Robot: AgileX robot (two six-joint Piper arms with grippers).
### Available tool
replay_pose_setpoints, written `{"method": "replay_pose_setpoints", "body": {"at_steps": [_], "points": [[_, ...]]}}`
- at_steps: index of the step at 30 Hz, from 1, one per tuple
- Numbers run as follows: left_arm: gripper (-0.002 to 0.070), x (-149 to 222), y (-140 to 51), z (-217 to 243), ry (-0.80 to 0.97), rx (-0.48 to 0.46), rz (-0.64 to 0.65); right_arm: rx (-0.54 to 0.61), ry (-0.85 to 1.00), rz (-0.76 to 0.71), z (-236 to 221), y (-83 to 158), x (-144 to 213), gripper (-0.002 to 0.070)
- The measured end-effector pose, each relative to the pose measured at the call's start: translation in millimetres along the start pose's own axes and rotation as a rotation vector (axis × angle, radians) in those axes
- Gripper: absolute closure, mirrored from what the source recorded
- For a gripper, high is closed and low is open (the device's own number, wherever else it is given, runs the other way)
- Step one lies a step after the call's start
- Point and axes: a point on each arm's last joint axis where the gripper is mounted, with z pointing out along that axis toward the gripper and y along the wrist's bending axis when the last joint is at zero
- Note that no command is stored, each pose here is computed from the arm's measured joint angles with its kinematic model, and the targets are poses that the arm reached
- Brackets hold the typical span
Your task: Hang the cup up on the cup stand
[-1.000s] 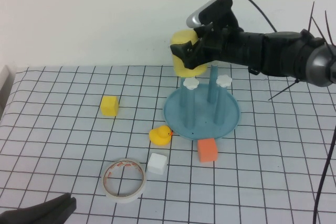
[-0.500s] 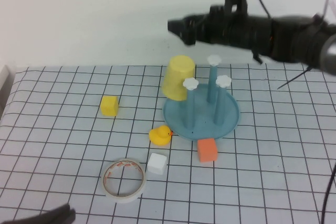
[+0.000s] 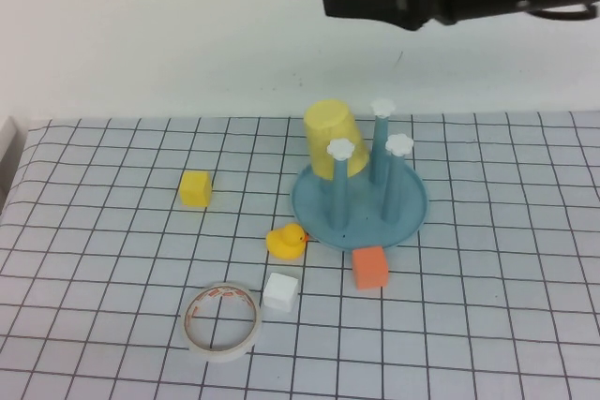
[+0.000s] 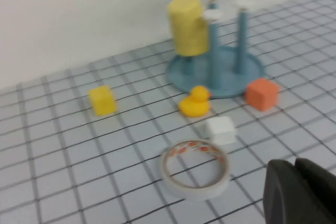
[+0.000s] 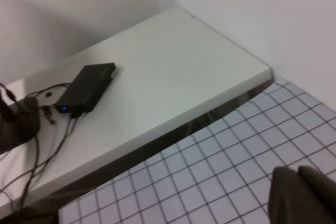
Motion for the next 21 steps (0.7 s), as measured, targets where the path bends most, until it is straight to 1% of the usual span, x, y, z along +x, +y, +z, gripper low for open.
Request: {"method": "replay_pose_setpoints", "body": {"at_steps": [2,5,10,15,21], "points": [[0.0676,1.4,5.2,-0.5,0.007,-0.057,-0.046,0.004,-0.010,-0.004,-12.2,14.9,-1.2,0.0666],[0.0676,0.9,9.0,-0.7,-0.001,-0.098,-0.069,0.067,-0.046,-0.010,-35.8,37.0,2.6,0.0666],[0.0676,0.9,9.9,-0.8,-0.001,-0.109,-0.081,0.157,-0.098,-0.074,-74.2,73.7,18.9,0.0667],[0.0676,0.9,10.0,-0.9,-0.002,-0.109,-0.081,0.170,-0.139,-0.143,-113.3,119.3,40.5,0.0667],[0.0676,1.2,10.2,-0.9,0.001,-0.112,-0.083,0.216,-0.220,-0.198,-152.5,161.6,70.2,0.0667]]}}
